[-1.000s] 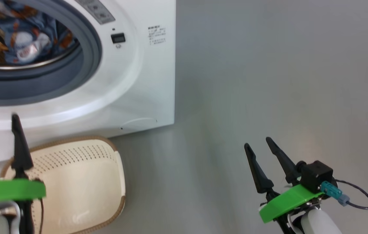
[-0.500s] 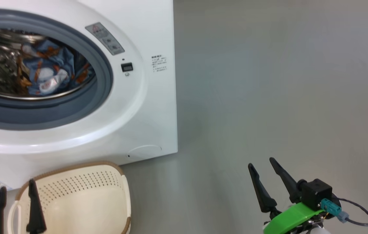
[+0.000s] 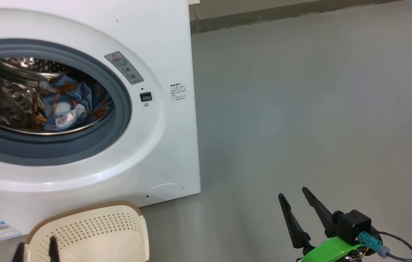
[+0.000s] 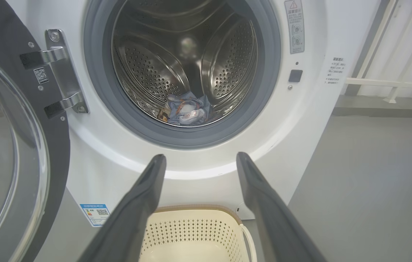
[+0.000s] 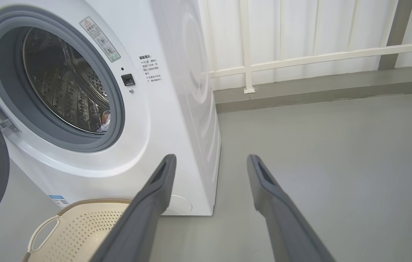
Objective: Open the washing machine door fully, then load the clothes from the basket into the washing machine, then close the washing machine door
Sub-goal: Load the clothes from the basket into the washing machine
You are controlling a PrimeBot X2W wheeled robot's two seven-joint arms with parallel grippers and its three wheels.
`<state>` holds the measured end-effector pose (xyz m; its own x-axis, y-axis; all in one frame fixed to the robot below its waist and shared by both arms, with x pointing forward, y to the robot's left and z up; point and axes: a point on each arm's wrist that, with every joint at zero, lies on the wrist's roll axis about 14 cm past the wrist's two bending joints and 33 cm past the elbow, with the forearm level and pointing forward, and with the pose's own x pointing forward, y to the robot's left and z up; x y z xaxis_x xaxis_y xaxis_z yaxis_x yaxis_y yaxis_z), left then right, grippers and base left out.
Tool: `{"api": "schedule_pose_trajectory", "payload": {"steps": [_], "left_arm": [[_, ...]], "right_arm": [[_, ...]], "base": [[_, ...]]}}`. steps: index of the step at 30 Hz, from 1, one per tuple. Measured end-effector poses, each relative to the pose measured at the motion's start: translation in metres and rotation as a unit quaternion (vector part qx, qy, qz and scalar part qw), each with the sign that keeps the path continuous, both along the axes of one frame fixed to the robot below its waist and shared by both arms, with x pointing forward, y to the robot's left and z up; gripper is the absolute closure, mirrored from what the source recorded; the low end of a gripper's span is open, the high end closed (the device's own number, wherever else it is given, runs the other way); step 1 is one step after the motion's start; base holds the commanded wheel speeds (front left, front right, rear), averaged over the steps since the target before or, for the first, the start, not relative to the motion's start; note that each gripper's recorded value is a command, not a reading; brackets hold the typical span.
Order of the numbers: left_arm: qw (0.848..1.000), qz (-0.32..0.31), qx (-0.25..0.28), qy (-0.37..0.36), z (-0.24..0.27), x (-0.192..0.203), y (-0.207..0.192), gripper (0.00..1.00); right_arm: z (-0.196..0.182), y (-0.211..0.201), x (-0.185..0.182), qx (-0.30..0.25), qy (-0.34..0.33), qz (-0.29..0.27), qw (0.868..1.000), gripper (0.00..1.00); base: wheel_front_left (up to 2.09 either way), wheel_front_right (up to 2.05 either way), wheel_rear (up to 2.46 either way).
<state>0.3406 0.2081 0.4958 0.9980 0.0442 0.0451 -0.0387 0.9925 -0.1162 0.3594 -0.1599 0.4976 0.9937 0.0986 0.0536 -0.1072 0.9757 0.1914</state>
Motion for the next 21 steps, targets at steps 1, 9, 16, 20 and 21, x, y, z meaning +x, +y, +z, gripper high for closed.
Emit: {"api": "schedule_pose_trajectory", "payload": {"steps": [1, 9, 16, 20, 21], "left_arm": [[1.0, 0.0, 0.0, -0.001, 0.0, -0.001, -0.001, 0.0], [1.0, 0.001, 0.001, -0.007, 0.006, -0.008, -0.006, 0.0], [1.0, 0.002, -0.008, -0.008, 0.006, -0.013, -0.006, 0.0], [1.0, 0.007, -0.007, -0.011, 0.008, -0.014, -0.004, 0.0], [1.0, 0.007, -0.006, -0.011, 0.008, -0.014, -0.004, 0.0]], "right_arm": [[0.001, 0.0, 0.0, -0.001, -0.002, 0.0, 1.0, 0.0], [0.007, 0.002, -0.001, -0.005, -0.011, 0.004, 1.0, 0.0], [0.009, 0.003, -0.002, -0.008, -0.014, 0.005, 1.0, 0.0], [0.011, 0.002, -0.003, -0.008, -0.018, 0.004, 1.0, 0.0], [0.012, 0.002, -0.004, -0.008, -0.019, 0.004, 1.0, 0.0]], "base": [[0.0, 0.0, 0.0], [0.0, 0.0, 0.0], [0.0, 0.0, 0.0], [0.0, 0.0, 0.0], [0.0, 0.0, 0.0]]}}
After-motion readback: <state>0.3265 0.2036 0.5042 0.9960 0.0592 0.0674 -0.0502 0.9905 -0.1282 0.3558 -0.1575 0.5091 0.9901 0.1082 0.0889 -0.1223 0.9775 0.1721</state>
